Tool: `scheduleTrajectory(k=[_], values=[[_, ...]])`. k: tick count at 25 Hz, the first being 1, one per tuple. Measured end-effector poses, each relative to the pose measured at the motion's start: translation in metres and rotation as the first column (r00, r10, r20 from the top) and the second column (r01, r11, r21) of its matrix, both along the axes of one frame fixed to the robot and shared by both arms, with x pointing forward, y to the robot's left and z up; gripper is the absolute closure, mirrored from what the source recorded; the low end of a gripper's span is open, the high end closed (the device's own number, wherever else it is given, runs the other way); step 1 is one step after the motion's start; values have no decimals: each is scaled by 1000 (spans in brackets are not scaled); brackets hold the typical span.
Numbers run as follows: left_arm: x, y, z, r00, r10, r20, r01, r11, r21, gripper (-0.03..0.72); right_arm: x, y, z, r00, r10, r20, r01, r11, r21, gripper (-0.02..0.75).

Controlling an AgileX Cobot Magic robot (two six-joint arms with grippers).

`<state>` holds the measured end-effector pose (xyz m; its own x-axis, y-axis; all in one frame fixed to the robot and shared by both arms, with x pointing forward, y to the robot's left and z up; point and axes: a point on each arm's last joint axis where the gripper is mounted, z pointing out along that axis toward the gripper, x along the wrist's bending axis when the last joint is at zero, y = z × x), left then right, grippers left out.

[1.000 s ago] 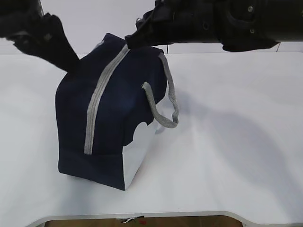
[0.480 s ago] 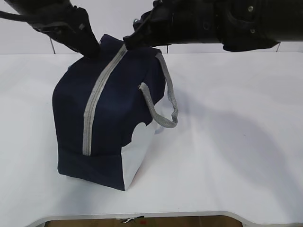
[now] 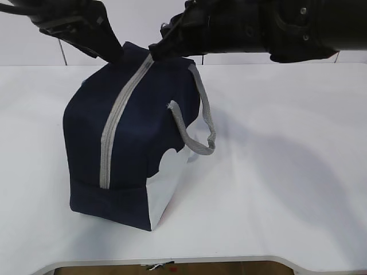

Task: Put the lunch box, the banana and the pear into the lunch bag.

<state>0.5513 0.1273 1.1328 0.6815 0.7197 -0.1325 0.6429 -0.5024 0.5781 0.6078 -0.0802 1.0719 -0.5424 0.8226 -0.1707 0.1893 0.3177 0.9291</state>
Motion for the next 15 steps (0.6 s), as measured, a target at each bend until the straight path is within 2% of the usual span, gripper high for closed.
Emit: scheduleTrajectory(k=[5, 11, 13, 15], values=[[7, 5, -4, 999, 38, -19, -38, 999, -13, 309, 0, 0, 0, 1000, 0, 0, 0, 1000, 0, 721], [23, -2, -32, 993, 46, -112, -48, 999, -15, 313, 0, 0, 0, 1000, 0, 0, 0, 1000, 0, 721], [26, -3, -37, 991, 48, -127, -50, 999, -12, 349, 0, 0, 0, 1000, 2, 0, -2, 1000, 0, 721], [27, -3, -39, 990, 47, -131, -48, 999, -9, 441, 0, 0, 0, 1000, 2, 0, -2, 1000, 0, 721]])
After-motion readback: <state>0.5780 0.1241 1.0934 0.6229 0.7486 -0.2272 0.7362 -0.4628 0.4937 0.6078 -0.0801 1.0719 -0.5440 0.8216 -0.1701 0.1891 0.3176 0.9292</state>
